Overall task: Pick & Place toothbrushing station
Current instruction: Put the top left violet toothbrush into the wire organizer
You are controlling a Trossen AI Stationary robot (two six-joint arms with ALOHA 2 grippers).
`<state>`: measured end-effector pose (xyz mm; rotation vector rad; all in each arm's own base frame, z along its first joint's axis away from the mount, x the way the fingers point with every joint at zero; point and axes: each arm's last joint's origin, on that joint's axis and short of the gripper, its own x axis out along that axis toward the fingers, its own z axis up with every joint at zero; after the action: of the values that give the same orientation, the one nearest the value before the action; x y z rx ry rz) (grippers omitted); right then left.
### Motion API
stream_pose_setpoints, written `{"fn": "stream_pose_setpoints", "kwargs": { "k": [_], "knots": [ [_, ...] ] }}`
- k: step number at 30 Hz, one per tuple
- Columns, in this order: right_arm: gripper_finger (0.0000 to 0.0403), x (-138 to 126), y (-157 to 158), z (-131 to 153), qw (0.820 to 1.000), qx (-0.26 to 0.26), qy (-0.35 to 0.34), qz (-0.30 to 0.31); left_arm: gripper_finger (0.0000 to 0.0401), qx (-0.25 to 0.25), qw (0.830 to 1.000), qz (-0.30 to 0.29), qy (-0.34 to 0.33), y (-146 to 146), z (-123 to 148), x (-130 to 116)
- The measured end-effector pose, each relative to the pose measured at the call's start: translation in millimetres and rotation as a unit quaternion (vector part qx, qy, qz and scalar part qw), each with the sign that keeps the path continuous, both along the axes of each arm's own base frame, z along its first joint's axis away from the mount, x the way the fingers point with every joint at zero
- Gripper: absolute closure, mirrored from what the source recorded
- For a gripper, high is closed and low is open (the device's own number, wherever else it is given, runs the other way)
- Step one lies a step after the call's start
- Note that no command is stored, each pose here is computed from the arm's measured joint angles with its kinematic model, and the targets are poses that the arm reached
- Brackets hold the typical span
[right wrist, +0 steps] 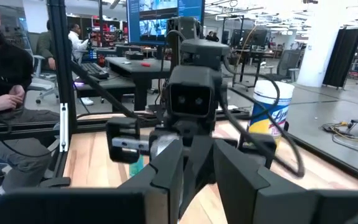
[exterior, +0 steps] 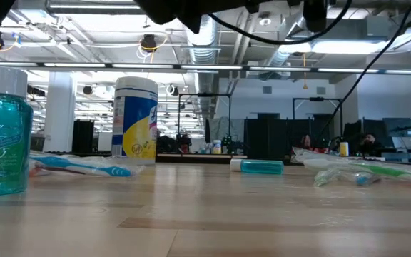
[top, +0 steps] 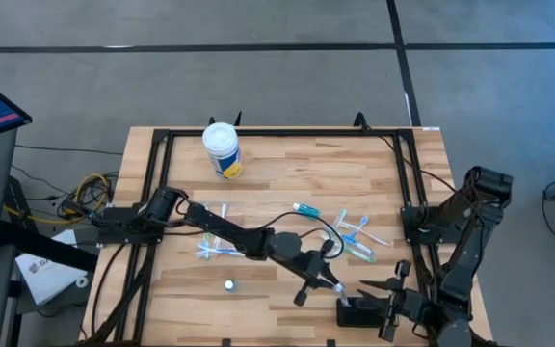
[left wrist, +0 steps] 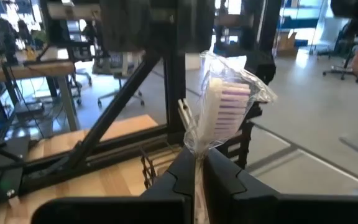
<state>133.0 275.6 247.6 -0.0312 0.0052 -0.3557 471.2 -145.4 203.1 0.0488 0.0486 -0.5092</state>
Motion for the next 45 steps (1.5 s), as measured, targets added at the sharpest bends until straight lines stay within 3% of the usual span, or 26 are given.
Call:
{"fn": "stream_pose_setpoints", "kwargs": {
  "k": [8, 16, 37, 45],
  "knots": [
    [0.0322, -3.7, -10.0, 11.3, 1.0, -0.008, 0.003, 0.0, 0.0399, 0.003, 1.0, -0.025, 0.0, -3.0, 13.1, 5.2],
    [0.0322, -3.0, -18.8, 19.3, 1.0, -0.01, 0.004, -0.006, 0.0399, 0.039, 0.998, -0.043, 0.006, -11.7, 20.5, 6.8],
    [0.0322, 1.7, -23.1, 17.9, 0.999, -0.026, 0.01, -0.017, 0.0399, 0.057, 0.998, -0.025, 0.006, -5.7, 16.7, 9.6],
    [0.0322, 4.0, -24.4, 17.8, 0.999, -0.027, 0.011, -0.021, 0.0399, 0.06, 0.998, -0.021, 0.022, -4.9, 1.3, 16.1]
  ]
}}
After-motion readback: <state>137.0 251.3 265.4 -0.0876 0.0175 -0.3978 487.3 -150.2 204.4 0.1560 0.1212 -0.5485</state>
